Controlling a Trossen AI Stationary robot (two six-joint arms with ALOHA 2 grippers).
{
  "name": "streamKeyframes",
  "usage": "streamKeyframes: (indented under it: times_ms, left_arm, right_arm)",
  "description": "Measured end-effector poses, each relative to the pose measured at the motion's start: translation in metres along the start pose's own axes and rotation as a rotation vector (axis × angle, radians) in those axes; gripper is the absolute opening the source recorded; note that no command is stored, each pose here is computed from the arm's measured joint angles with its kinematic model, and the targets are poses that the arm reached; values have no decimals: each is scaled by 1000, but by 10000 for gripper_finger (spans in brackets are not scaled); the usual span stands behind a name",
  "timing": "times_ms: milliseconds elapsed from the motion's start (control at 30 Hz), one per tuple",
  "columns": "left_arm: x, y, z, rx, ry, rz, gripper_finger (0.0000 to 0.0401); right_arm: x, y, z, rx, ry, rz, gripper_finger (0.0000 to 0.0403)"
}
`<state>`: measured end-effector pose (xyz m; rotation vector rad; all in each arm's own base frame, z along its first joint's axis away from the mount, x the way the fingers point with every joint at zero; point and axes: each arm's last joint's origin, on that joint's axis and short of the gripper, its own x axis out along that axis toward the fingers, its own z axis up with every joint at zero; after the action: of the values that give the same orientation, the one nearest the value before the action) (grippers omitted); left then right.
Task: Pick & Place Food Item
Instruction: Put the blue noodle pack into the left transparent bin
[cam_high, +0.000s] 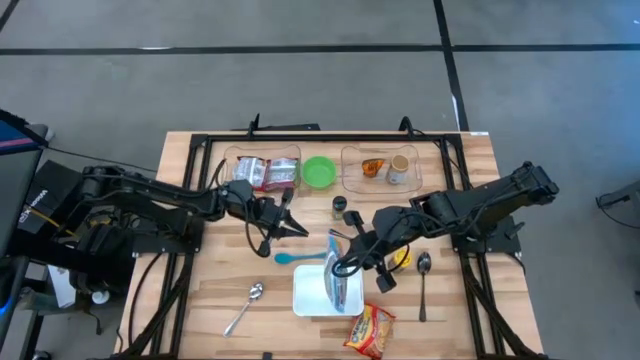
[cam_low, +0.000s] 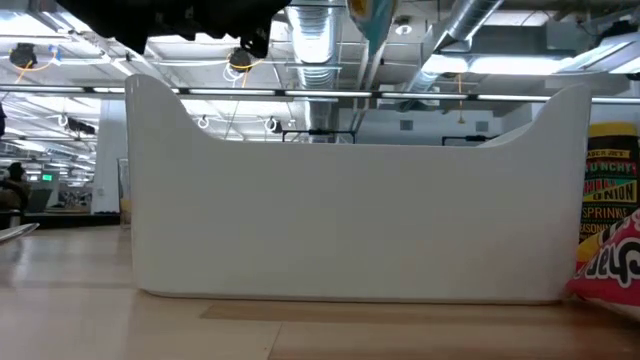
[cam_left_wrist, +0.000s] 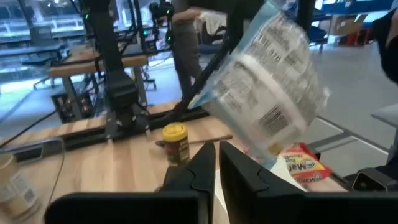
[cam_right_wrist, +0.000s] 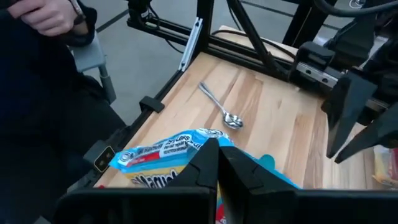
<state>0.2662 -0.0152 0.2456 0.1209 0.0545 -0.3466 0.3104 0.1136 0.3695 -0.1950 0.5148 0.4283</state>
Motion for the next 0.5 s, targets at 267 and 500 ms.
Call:
streamKeyframes:
  times_ms: [267, 500]
  left_arm:
    - [3, 2, -6, -9, 25, -1, 48]
    - [2, 1, -8, -41, 47, -5, 74]
  right_arm:
    - [4, -9, 2, -51, -38, 9, 0]
    - [4, -14, 4, -31, -77, 29, 0]
